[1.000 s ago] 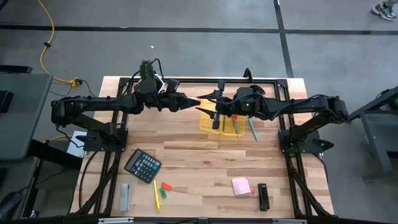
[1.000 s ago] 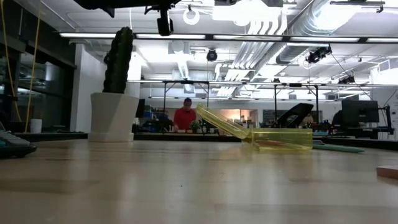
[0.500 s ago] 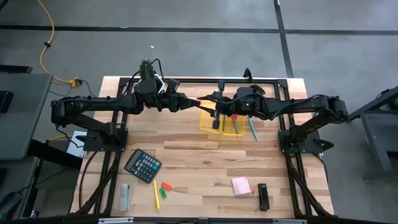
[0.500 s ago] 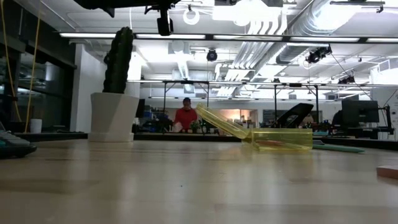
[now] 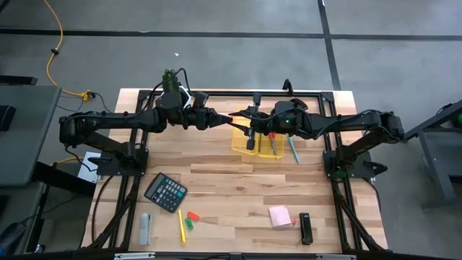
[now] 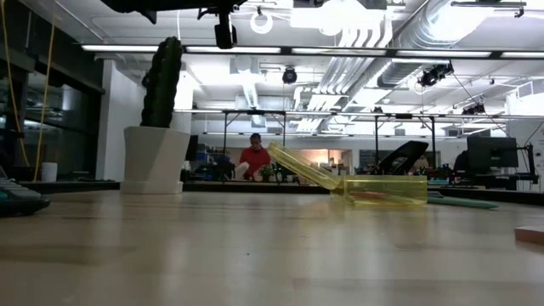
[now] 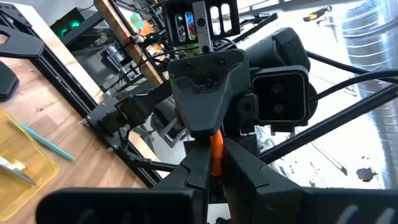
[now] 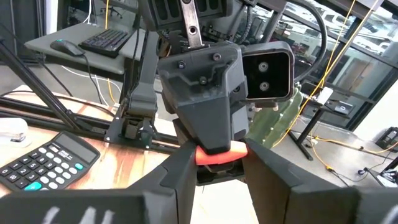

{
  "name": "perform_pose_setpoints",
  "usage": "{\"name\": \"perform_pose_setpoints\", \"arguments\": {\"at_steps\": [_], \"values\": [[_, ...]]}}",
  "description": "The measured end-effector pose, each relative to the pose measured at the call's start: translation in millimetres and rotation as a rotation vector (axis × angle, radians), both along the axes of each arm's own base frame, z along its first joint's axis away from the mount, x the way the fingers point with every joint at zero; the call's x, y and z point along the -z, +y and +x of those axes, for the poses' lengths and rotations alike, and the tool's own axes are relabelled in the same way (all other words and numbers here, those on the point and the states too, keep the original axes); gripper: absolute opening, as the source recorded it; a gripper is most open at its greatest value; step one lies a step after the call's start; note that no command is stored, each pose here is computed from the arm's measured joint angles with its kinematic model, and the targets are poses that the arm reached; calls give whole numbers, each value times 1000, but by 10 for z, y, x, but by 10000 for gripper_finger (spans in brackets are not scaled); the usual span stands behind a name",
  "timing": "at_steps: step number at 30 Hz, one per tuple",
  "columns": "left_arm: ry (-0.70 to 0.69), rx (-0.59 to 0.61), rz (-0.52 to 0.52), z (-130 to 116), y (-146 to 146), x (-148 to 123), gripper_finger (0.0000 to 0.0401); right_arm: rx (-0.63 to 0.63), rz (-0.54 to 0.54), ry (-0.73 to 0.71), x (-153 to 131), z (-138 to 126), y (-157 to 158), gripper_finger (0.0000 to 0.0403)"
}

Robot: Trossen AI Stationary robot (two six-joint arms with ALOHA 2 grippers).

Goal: Pack school essentials
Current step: Put the orange pencil top eraser into the yellow supply box

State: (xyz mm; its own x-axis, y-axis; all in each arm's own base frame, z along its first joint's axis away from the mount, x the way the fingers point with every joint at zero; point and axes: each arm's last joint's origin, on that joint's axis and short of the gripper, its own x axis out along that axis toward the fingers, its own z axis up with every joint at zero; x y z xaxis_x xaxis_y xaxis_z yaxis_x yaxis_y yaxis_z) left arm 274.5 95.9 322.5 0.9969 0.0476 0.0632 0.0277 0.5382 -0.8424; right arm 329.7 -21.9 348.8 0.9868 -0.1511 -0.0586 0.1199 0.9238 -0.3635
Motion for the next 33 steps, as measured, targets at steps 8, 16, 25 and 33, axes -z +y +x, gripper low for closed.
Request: {"name": "perform_pose_setpoints", "arguments": {"at_steps": [8,16,25,33], "values": [[0,-7,-18,-18,47,1,22,3,0,0,0,0,-3,114],[1,-11,-19,-24,64,2,66,3,0,0,0,0,-2,113],[1,-20,-22,-26,70,2,119,-1,0,-1,-2,-1,0,91],[-1,-27,-13,-43,106,-3,138,0,0,11,9,-3,0,90]]}}
